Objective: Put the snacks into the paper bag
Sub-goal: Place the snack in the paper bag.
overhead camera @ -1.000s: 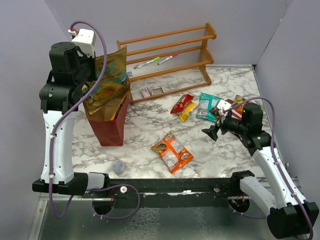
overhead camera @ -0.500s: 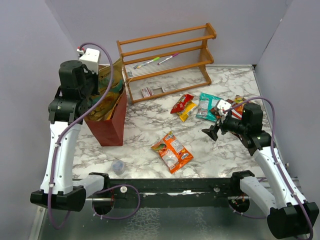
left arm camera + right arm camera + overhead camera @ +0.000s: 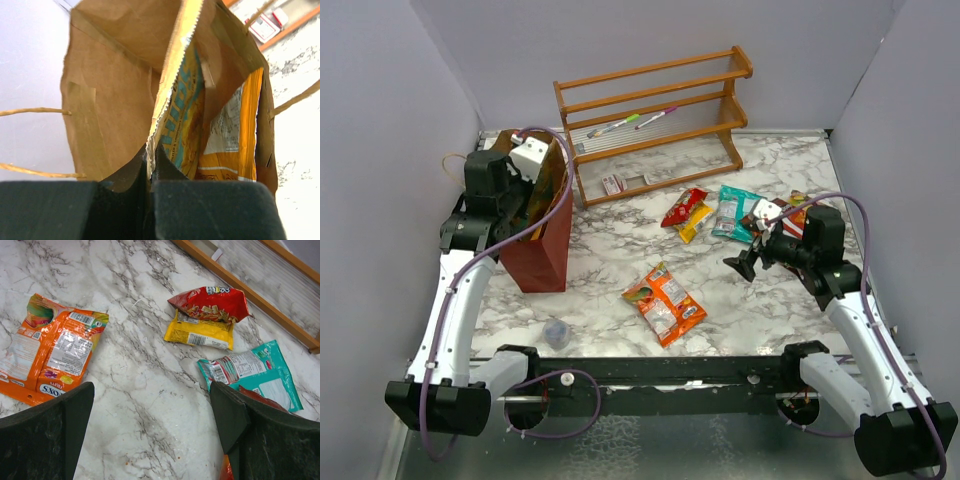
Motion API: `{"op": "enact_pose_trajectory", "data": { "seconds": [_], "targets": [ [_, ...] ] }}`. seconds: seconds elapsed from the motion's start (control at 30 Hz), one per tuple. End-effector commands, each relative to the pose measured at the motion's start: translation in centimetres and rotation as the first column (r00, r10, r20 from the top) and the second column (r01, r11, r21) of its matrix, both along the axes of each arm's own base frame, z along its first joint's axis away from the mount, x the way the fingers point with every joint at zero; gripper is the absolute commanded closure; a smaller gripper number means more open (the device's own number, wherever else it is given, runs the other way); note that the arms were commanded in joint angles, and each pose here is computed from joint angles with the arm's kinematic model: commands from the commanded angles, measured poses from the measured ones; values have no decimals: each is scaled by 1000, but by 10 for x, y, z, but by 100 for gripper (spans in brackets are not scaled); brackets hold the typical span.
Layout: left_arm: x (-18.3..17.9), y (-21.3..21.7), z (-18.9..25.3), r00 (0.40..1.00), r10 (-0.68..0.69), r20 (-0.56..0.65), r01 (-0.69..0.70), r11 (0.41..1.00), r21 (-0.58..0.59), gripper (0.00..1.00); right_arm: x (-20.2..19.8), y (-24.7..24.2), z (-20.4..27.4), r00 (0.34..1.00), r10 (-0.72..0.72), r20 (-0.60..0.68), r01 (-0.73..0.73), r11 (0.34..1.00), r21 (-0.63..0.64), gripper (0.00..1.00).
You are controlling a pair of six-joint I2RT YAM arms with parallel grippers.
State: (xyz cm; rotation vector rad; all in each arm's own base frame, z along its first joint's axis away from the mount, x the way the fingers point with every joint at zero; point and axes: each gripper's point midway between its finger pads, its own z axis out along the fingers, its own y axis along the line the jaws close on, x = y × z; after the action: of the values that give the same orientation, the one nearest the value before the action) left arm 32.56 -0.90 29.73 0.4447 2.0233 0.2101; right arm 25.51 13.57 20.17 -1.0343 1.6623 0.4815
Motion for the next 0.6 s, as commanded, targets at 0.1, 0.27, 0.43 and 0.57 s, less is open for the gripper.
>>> {"op": "enact_pose_trajectory", "data": {
  "seconds": [0.1, 0.27, 0.43, 0.57],
  "targets": [
    [5, -10, -12, 995, -104, -1, 104, 994, 30, 100, 3, 1, 3, 1000, -2, -5, 2, 1000, 12, 0],
    [3, -6, -29, 994, -94, -50, 96, 994, 46, 92, 4, 0, 2, 1000, -10, -7, 10, 1000, 9, 0],
    [-2, -4, -50, 985, -97, -141, 107, 992, 64, 82, 3, -1, 3, 1000, -13, -1, 13, 1000, 6, 0],
    [-5, -7, -51, 977, -115, -178, 127, 990, 55, 71, 3, -1, 2, 1000, -14, -1, 14, 1000, 5, 0]
  ]
}}
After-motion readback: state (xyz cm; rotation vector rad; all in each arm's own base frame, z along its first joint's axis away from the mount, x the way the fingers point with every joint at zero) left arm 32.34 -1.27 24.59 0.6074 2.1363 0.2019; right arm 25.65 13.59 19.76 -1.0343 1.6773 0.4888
